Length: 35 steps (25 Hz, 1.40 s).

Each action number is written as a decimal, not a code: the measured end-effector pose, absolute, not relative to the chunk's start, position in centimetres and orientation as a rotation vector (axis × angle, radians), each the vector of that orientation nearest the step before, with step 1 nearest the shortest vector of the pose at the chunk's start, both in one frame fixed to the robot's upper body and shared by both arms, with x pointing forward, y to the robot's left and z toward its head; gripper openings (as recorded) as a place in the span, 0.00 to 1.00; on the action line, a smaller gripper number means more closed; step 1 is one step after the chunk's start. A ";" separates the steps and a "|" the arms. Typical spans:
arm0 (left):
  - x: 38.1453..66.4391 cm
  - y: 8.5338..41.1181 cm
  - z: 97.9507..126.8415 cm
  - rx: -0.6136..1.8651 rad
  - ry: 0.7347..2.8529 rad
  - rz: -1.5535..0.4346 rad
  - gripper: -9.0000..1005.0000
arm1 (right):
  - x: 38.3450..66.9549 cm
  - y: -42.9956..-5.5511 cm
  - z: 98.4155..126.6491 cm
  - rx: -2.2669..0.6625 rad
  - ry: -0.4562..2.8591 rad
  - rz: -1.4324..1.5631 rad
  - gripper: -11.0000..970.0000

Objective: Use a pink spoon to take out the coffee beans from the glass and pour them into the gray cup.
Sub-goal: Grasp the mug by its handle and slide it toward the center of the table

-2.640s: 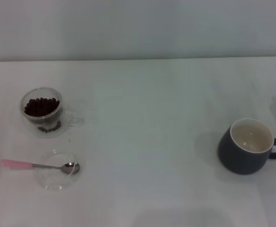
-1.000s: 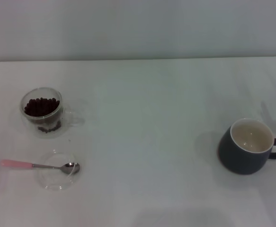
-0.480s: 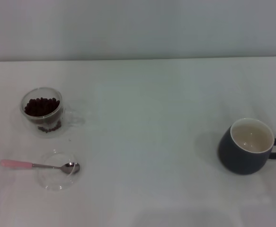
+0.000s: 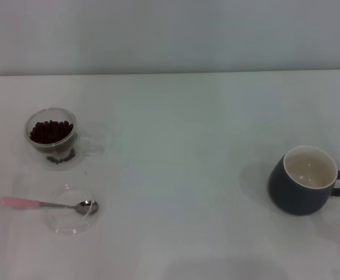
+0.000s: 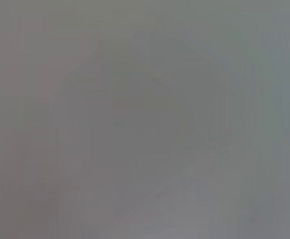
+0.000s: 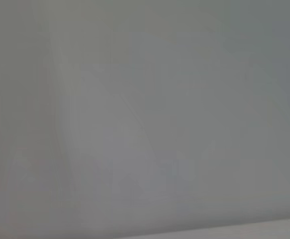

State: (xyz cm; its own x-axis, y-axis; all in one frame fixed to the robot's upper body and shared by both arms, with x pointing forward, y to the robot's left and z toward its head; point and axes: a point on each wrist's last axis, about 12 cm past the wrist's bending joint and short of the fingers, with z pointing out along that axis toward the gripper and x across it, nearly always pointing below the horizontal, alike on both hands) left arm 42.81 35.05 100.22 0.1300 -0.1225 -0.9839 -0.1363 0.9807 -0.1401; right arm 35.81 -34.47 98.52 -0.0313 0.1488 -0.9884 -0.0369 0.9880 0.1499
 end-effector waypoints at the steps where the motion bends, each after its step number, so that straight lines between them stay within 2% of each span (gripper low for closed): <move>1: 43.0 35.0 100.3 -0.214 1.443 0.008 0.86 | 35.7 -34.3 98.5 0.085 1.600 0.155 0.87; 19: 44.6 34.6 100.6 -0.204 1.442 -0.015 0.86 | 34.6 -33.2 98.0 0.026 1.644 0.205 0.87; 35: 45.6 34.1 101.0 -0.192 1.427 -0.033 0.86 | 37.8 -33.3 97.0 -0.051 1.740 0.171 0.87</move>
